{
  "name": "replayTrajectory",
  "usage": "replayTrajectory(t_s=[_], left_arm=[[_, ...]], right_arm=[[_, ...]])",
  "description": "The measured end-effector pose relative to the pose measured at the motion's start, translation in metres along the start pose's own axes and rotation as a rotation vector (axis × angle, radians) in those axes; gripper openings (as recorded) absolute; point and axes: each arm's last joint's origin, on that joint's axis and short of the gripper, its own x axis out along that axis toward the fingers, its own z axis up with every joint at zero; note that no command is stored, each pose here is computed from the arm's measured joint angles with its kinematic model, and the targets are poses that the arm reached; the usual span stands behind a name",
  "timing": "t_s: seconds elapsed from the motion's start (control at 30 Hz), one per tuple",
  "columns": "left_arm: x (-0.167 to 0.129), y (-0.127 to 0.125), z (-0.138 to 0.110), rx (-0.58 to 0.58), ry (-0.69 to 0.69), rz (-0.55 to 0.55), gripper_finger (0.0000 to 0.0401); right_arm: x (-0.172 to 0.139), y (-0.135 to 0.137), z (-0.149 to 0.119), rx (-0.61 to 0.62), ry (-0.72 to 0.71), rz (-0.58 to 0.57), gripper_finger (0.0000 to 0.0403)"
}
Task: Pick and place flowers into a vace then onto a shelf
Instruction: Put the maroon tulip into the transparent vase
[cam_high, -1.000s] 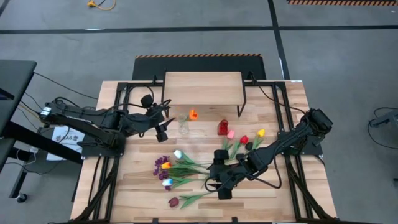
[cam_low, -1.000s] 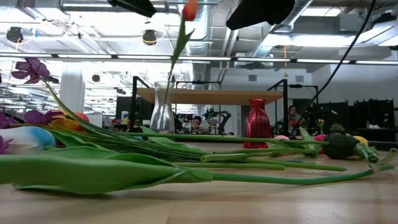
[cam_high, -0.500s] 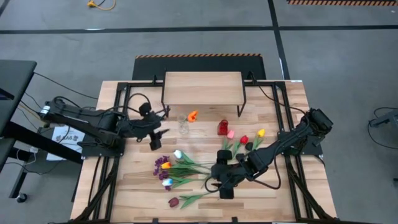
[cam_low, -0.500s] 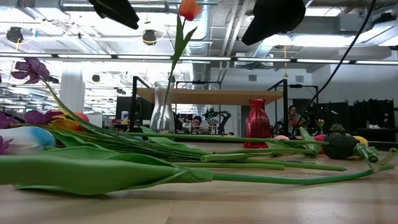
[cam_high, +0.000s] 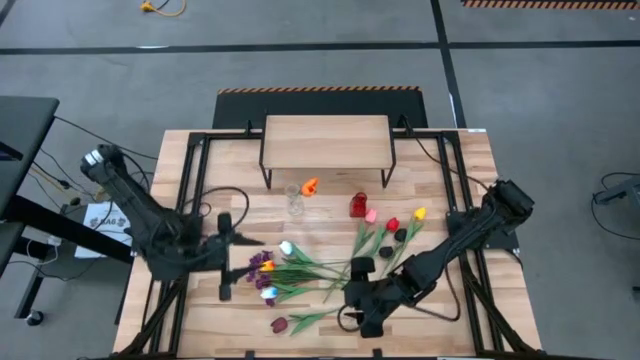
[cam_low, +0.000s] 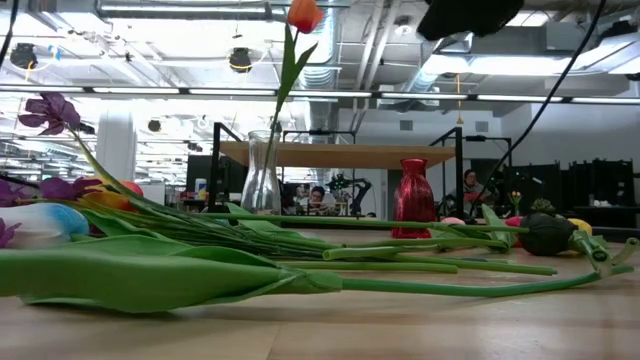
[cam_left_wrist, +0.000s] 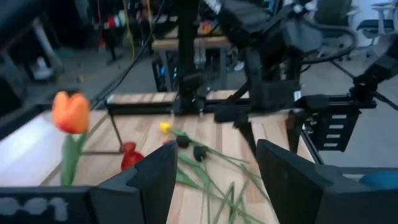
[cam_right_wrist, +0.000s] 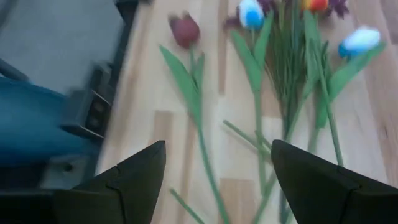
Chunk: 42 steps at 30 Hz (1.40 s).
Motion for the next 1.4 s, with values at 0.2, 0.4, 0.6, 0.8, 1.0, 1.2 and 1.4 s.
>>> replayTrajectory(t_s=[0.2,0.4,0.6,0.8,1.0,1.2,1.4], left_arm=[[0.000,-0.024,-0.030,0.024,-0.099,-0.024,0.0210],[0.011,-0.035,-0.051,0.033,-0.132,-0.032,0.0210],[0.019,-0.039,-0.044,0.032,-0.160,-0.038,0.0210],[0.020,-0.041,-0.044,0.045,-0.161,-0.109,0.0210],[0.020,-0.041,-0.045,0.048,-0.158,-0.114,0.0210],[0.020,-0.041,-0.045,0.047,-0.156,-0.114,0.0210],[0.020,-0.041,-0.045,0.044,-0.156,-0.115,0.0210]], right_arm=[[0.041,0.005,-0.008,-0.044,0.006,-0.001,0.0284],[0.068,-0.002,-0.010,-0.081,0.031,-0.022,0.0284],[0.089,-0.013,-0.017,-0.081,0.102,0.015,0.0281],[0.102,-0.017,-0.017,-0.096,0.096,0.084,0.0274],[0.102,-0.014,-0.012,-0.134,0.042,0.126,0.0274],[0.100,-0.007,-0.012,-0.162,0.026,0.164,0.0274],[0.098,0.000,-0.014,-0.174,0.023,0.178,0.0274]])
